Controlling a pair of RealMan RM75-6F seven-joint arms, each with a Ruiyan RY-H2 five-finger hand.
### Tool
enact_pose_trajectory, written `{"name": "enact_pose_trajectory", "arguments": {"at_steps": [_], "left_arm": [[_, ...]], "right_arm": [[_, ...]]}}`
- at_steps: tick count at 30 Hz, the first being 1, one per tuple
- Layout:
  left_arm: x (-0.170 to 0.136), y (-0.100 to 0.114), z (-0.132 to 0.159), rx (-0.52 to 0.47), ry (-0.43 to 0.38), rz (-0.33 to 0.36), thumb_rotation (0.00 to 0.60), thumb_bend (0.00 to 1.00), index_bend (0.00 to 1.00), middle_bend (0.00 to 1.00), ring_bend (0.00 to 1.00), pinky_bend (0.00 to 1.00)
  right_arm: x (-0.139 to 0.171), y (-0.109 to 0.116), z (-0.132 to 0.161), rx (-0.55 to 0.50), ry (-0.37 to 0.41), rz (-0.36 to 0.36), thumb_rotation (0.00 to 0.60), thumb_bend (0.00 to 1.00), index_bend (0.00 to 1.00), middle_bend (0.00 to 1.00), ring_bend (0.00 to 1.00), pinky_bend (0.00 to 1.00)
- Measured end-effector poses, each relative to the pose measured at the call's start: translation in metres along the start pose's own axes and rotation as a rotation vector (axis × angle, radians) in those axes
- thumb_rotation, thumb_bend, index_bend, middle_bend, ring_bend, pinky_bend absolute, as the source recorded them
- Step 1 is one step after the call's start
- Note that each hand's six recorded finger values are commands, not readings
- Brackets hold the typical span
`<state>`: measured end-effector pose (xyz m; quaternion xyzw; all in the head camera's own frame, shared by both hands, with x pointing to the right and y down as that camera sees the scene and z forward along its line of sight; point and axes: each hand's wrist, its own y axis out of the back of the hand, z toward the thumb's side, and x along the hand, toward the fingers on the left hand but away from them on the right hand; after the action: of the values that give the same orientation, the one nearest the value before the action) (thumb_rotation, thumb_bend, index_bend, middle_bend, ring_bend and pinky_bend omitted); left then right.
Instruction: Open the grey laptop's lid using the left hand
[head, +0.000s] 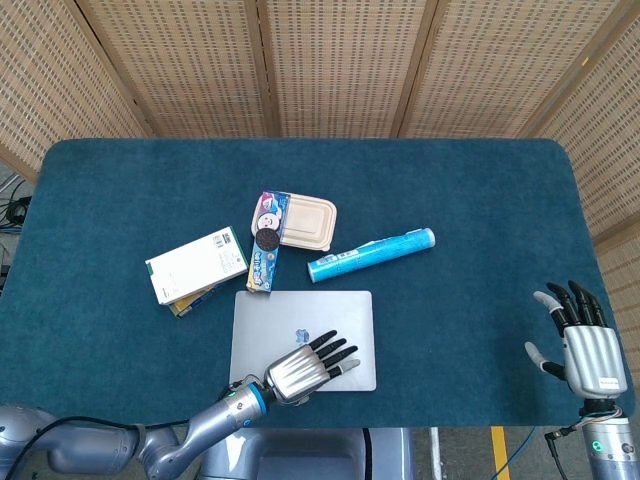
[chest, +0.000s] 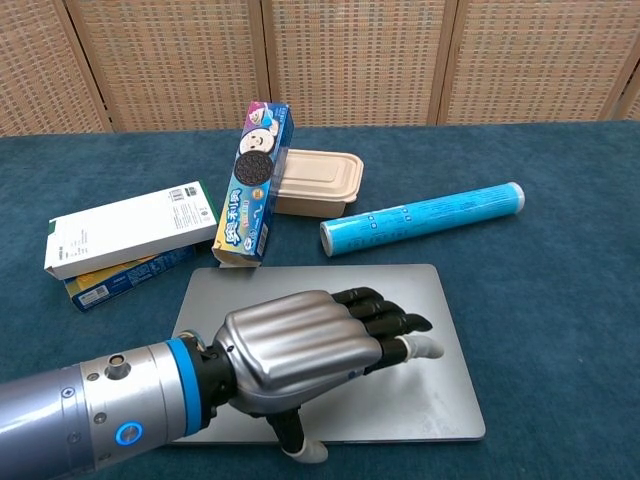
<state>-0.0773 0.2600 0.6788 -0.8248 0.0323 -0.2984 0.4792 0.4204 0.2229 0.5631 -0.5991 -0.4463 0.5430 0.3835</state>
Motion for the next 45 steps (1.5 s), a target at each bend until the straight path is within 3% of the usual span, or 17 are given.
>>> {"name": "enact_pose_trajectory", "arguments": {"at_steps": [19, 35, 45], "left_arm": [[0.006, -0.010, -0.005, 0.014, 0.014, -0.022, 0.600, 0.03, 0.05, 0.00, 0.00, 0.00], [0.008, -0.013, -0.004, 0.025, 0.003, -0.030, 0.600, 0.37, 0.05, 0.00, 0.00, 0.00], [0.009, -0.010, -0.005, 0.045, -0.006, -0.015, 0.600, 0.43, 0.05, 0.00, 0.00, 0.00]], "right_arm": [[0.001, -0.001, -0.005, 0.008, -0.018, 0.007, 0.600, 0.26, 0.23, 0.15, 0.00, 0.11], [0.001, -0.002, -0.005, 0.005, -0.021, 0.004, 0.600, 0.26, 0.23, 0.15, 0.00, 0.11], [0.000, -0.003, -0.005, 0.003, -0.023, 0.008, 0.600, 0.26, 0.23, 0.15, 0.00, 0.11]]}}
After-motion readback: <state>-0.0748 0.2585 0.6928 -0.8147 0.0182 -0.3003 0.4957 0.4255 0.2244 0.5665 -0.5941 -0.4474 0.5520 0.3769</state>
